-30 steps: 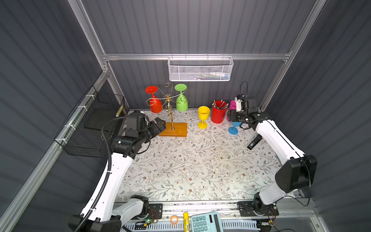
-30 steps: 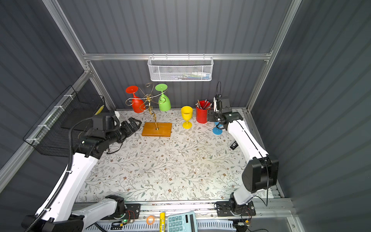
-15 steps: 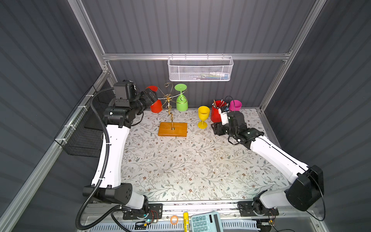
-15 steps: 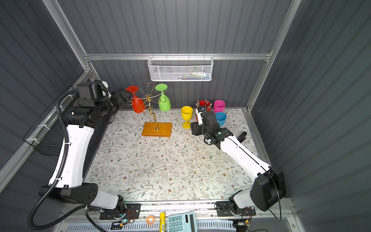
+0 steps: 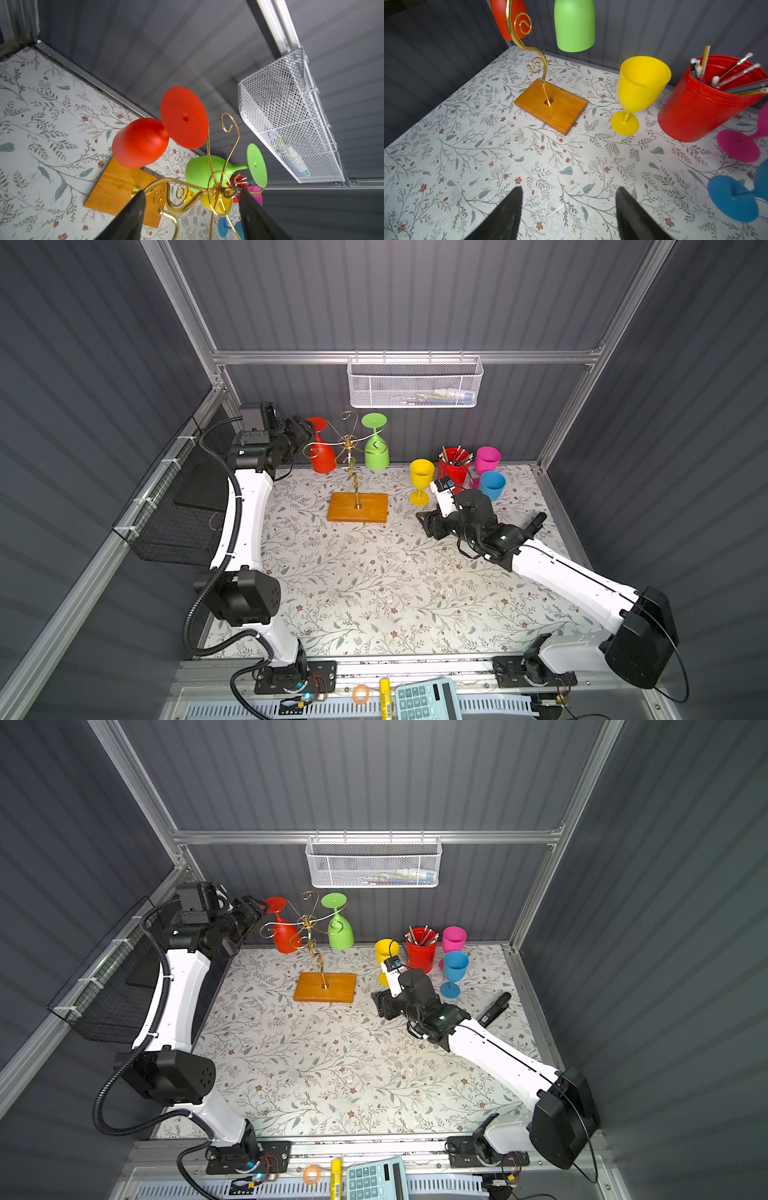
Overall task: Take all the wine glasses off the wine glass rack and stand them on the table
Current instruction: 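Draw the right gripper back while the left gripper reaches the red glass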
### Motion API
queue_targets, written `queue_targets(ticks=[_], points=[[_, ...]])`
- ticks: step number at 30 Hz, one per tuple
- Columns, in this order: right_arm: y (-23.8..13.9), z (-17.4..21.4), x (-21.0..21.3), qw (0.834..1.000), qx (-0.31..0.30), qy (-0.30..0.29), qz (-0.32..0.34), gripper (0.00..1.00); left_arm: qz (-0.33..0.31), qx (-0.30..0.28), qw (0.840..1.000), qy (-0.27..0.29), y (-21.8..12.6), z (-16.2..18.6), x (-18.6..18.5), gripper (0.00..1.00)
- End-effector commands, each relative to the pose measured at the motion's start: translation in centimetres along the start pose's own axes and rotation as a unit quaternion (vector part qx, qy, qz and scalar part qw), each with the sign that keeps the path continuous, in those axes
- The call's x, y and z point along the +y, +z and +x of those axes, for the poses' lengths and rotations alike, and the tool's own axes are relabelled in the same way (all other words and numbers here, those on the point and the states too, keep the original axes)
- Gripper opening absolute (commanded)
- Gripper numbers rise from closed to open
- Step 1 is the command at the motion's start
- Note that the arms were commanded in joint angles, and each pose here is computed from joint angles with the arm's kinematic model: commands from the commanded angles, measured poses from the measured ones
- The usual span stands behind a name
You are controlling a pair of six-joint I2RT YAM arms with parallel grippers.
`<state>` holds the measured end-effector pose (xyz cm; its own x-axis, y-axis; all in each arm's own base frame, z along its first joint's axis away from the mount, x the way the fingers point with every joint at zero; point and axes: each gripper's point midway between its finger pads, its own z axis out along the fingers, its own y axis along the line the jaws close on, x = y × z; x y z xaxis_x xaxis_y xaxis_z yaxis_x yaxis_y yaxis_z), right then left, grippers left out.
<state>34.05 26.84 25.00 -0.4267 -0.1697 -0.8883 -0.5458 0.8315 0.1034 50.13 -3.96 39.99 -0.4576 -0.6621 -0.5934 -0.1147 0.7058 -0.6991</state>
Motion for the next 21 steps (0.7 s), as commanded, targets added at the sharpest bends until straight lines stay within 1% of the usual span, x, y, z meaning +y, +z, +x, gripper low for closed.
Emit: queue_targets(ticks=[1, 11, 17, 21], points=[[-0.4, -0.9, 0.7, 1.0, -0.021, -0.008, -0.01, 0.71, 0.034, -0.018, 0.999, -0.003, 0.6, -1.6, -0.9, 0.7], [-0.2, -1.1, 1.2, 1.0, -0.023, -0.015, -0.012, 0.71, 0.023, -0.019, 0.999, -0.024, 3.5, -2.4, 1.4, 0.7], [-0.1, -1.2, 1.5, 1.0, -0.021, -0.011, -0.018, 0.7, 0.041, -0.019, 0.998, -0.043, 4.8, -2.7, 2.1, 0.67], [0.0, -1.2, 1.7, 1.0, -0.02, -0.014, -0.018, 0.7, 0.073, -0.007, 0.995, -0.066, 5.6, -2.7, 1.9, 0.63]])
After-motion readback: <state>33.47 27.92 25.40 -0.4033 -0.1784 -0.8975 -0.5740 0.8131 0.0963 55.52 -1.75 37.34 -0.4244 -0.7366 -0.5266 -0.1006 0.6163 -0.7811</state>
